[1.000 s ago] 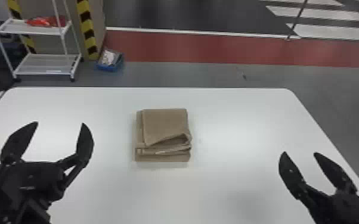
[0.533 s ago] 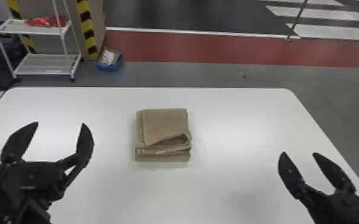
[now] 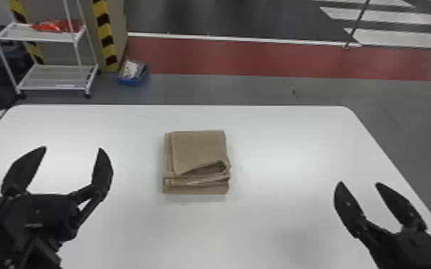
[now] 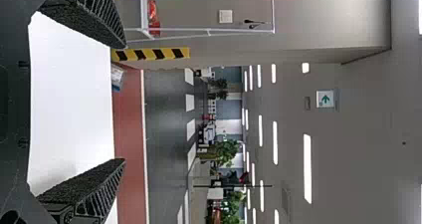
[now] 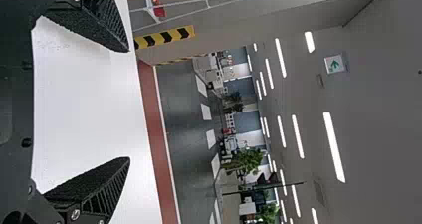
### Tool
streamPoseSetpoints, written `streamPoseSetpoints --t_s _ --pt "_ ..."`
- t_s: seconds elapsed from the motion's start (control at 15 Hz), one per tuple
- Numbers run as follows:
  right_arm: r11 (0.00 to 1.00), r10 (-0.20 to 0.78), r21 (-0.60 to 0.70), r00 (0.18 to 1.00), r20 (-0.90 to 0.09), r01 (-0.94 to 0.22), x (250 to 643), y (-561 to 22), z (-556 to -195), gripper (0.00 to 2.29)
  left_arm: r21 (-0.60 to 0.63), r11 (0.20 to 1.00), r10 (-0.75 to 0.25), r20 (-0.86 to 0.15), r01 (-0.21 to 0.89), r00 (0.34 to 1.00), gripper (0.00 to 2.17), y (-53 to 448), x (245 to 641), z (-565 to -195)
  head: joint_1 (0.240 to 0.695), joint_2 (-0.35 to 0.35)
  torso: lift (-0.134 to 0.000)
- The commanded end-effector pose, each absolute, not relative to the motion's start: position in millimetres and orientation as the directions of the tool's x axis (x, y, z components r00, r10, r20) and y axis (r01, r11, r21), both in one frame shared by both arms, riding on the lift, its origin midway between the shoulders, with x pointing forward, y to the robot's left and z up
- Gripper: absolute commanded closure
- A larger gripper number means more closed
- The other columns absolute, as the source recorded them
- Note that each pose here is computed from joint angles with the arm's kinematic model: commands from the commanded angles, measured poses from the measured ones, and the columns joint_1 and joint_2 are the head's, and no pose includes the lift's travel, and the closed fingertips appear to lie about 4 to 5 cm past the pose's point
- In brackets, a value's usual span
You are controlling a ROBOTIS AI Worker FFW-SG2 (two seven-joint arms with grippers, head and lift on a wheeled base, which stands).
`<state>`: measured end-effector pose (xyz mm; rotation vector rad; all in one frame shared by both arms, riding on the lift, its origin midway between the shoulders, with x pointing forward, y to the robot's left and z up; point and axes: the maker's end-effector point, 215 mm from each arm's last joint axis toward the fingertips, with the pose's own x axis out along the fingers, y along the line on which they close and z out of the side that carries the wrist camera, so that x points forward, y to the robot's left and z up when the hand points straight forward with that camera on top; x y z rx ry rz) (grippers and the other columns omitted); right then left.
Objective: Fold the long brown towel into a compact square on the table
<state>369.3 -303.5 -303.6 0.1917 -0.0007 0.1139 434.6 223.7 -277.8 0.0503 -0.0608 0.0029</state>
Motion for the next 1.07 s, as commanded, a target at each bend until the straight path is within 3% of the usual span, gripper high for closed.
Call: streamPoseSetpoints --t_s 0.0,1.0 --pt "0.975 0.112 0.191 0.994 0.011 -0.112 369.5 -303.6 -304.1 0.11 0.051 0.999 -0.001 0.061 -0.002 0.998 0.08 223.4 435.0 -277.5 0.695 -0.113 -0.128" --pt "0.975 0.108 0.195 0.994 0.007 -0.108 369.8 -304.6 -307.2 0.11 0.050 0.999 -0.004 0.053 0.002 0.999 0.08 222.6 435.4 -282.1 0.695 -0.115 -0.128"
